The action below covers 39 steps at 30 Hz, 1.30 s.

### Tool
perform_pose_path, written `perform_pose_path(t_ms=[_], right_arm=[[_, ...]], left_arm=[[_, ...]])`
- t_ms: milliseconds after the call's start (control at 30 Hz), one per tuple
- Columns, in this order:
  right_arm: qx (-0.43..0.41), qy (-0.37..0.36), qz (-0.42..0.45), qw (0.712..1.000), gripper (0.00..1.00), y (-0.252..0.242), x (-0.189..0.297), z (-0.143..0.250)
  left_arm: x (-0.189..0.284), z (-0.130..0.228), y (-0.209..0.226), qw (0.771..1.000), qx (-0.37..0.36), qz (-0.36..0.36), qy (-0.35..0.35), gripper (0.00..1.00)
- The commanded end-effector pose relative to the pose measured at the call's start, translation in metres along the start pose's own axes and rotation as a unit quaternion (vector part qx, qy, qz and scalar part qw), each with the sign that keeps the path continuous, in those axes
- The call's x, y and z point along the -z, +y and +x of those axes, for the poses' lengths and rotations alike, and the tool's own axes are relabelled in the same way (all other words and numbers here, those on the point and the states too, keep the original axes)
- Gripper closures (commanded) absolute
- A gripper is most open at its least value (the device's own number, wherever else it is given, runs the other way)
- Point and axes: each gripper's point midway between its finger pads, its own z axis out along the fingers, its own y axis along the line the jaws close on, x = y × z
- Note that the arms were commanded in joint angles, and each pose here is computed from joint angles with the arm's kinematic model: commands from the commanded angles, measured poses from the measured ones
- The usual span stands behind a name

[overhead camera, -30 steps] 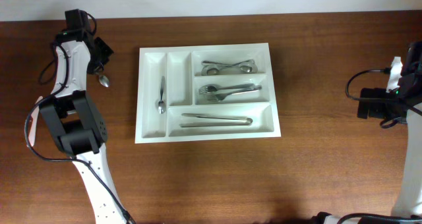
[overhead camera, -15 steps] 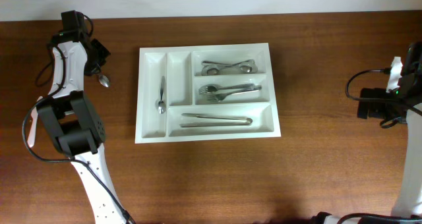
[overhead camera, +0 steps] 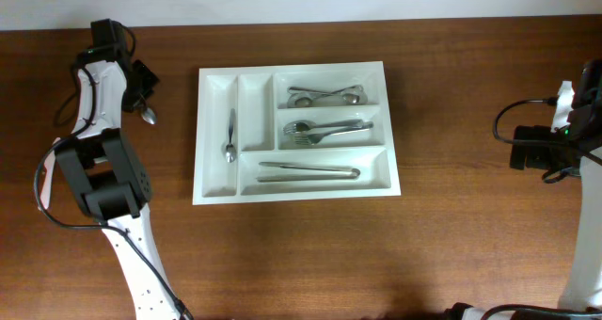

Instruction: Pack container

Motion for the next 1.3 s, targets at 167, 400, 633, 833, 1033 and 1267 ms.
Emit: perform_pose_path(t_ms=[167,400,633,833,1033,1267], right_arm=[[-0.008,-0.008,0.01,1.0,0.01,-0.005,0.006,0.001],[-0.009,-0.008,0.01,1.0,0.01,-0.005,0.006,0.001],[-0.008,-0.008,0.01,1.0,0.01,-0.005,0.006,0.001],[-0.008,-0.008,0.01,1.0,0.01,-0.005,0.006,0.001],[-0.008,-0.008,0.01,1.0,0.01,-0.005,0.006,0.001],[-0.008,-0.008,0.01,1.0,0.01,-0.005,0.006,0.001]], left_arm=[[-0.018,0.009,0.012,1.0,0.012,-0.016,0.017,0.98],[-0.018,0.009,0.015,1.0,0.013,-0.019,0.02,0.98],[-0.017,0.007,0.025,0.999,0.011,-0.046,0.014,0.98],[-0.016,0.009,0.034,0.998,0.01,-0.067,0.013,0.98],[-0.015,0.012,0.044,0.996,0.017,-0.081,0.024,0.98],[-0.012,0.011,0.07,0.993,0.041,-0.108,0.035,0.98]])
